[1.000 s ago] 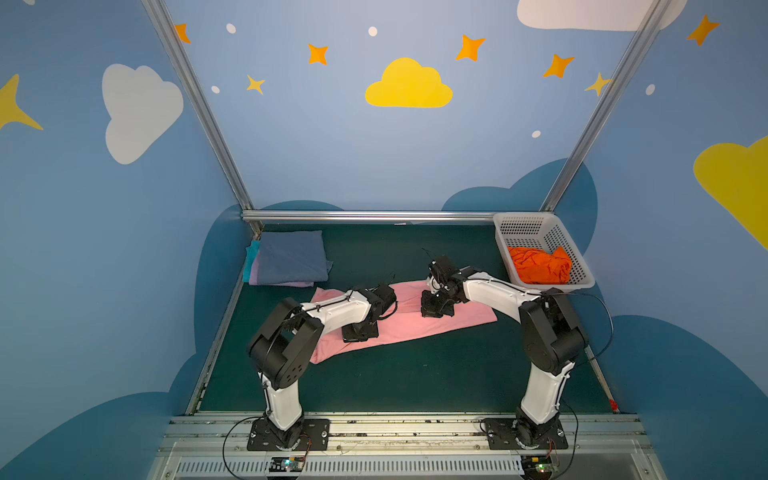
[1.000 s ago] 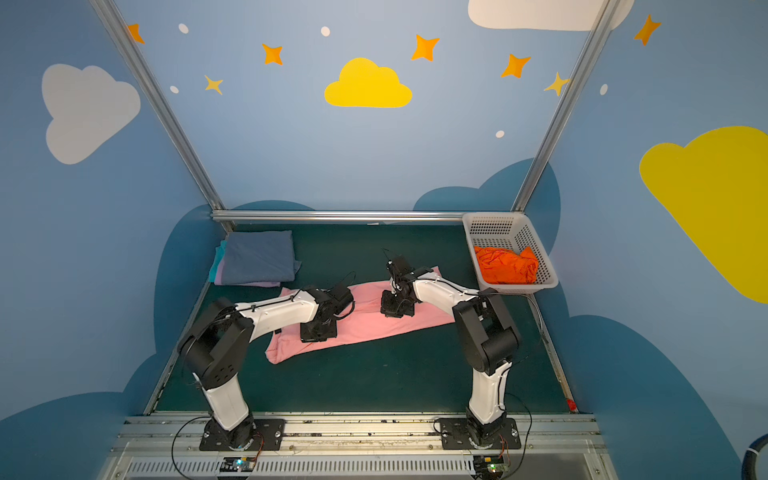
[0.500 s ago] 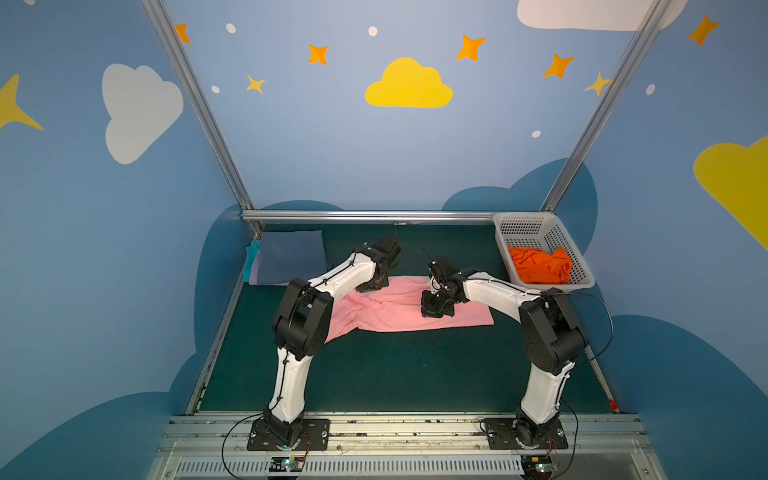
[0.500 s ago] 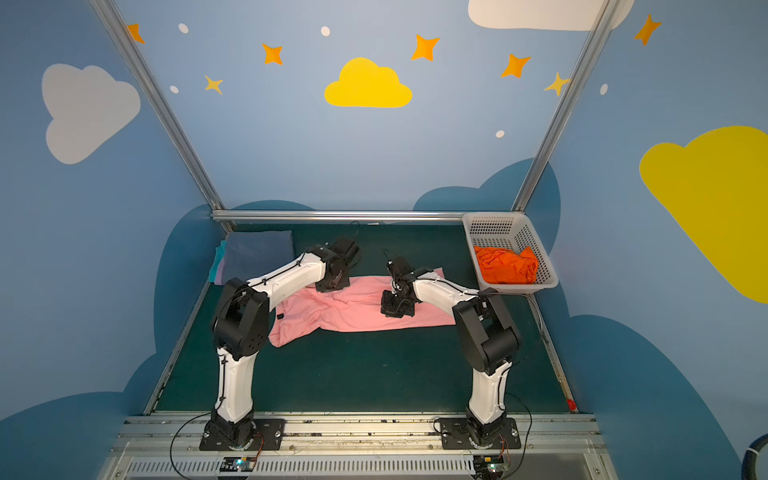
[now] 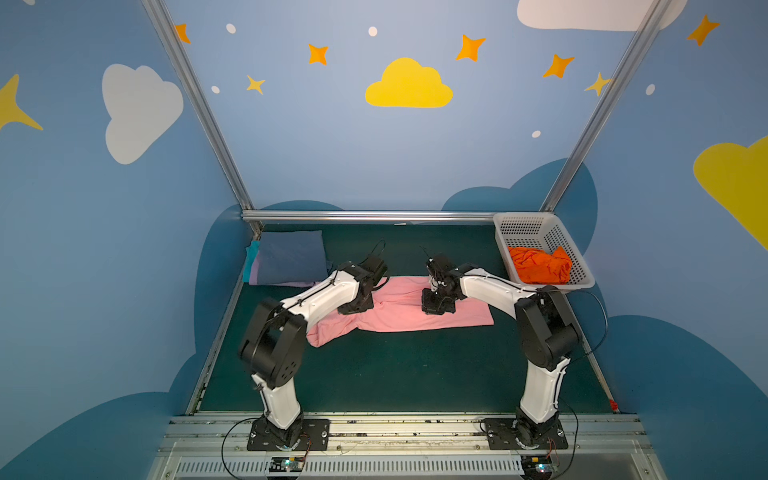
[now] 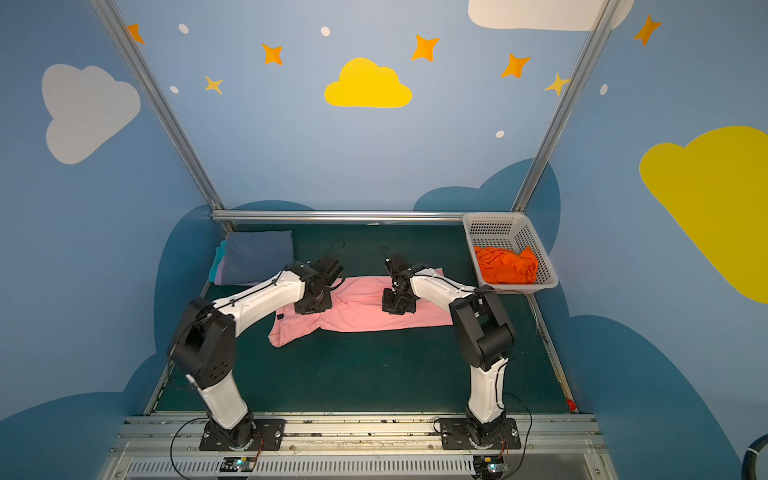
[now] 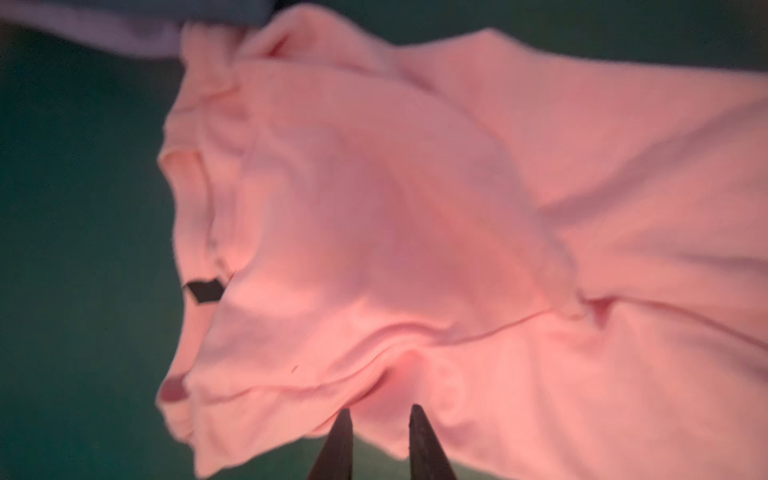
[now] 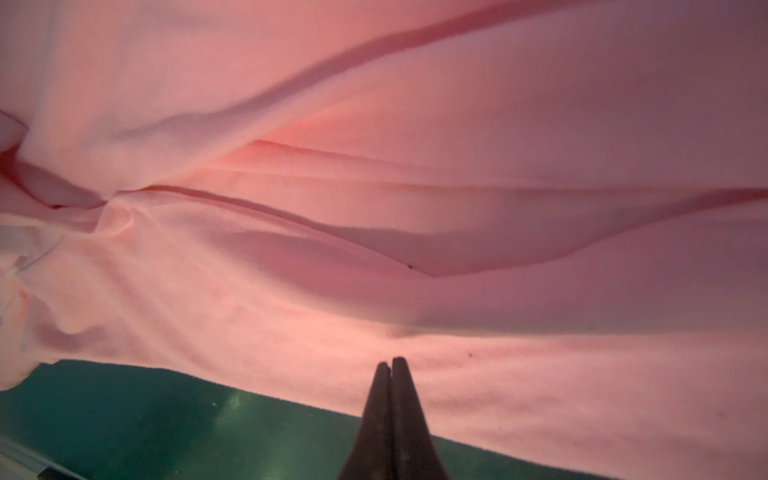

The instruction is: Fold and stack the t-shirts

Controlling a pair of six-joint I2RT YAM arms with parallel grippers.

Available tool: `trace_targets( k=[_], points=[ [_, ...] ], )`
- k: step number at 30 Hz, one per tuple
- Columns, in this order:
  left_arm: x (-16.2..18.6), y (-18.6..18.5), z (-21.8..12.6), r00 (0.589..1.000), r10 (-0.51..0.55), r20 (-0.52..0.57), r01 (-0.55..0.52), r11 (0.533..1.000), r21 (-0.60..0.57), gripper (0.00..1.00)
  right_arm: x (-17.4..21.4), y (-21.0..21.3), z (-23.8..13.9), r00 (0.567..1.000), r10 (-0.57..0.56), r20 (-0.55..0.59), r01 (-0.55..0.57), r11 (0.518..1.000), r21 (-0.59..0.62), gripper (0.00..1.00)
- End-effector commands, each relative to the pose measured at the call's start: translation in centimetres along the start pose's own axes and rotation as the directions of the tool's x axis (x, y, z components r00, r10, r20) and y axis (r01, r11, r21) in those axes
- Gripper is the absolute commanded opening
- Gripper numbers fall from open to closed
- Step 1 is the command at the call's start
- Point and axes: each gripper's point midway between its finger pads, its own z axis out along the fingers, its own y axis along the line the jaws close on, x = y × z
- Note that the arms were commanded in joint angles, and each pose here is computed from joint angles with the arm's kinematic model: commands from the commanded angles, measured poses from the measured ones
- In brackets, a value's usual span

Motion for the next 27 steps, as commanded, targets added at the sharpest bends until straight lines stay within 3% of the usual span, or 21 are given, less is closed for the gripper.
trace_targets(
  k=[1, 4, 11, 22, 27],
  points=[
    [2.1, 1.7, 0.4, 0.996, -0.081, -0.020, 0.082, 0.997, 0.003, 0.34, 0.3, -1.3, 1.3, 0.999, 0.010, -0.040, -0.007, 0.997, 0.074, 0.00],
    [3.5, 2.8, 1.3, 0.994, -0.094, -0.052, 0.093, 0.995, -0.022, 0.47, 1.0, -2.9, 2.5, 0.995, 0.063, -0.072, -0.054, 0.992, 0.113, 0.00],
    [5.4, 5.1, 4.3, 0.986, -0.131, -0.106, 0.123, 0.989, -0.076, 0.55, 3.4, -8.4, 2.8, 0.973, 0.209, -0.101, -0.184, 0.959, 0.214, 0.01],
    [4.2, 7.4, 4.9, 0.981, -0.176, -0.085, 0.169, 0.982, -0.089, 0.55, 3.6, -12.0, 1.2, 0.968, 0.241, -0.069, -0.214, 0.936, 0.281, 0.01],
    [4.6, 6.8, 5.5, 0.981, -0.159, -0.109, 0.153, 0.986, -0.063, 0.39, 3.4, -12.5, 1.1, 0.968, 0.242, -0.068, -0.214, 0.933, 0.288, 0.01]
  ],
)
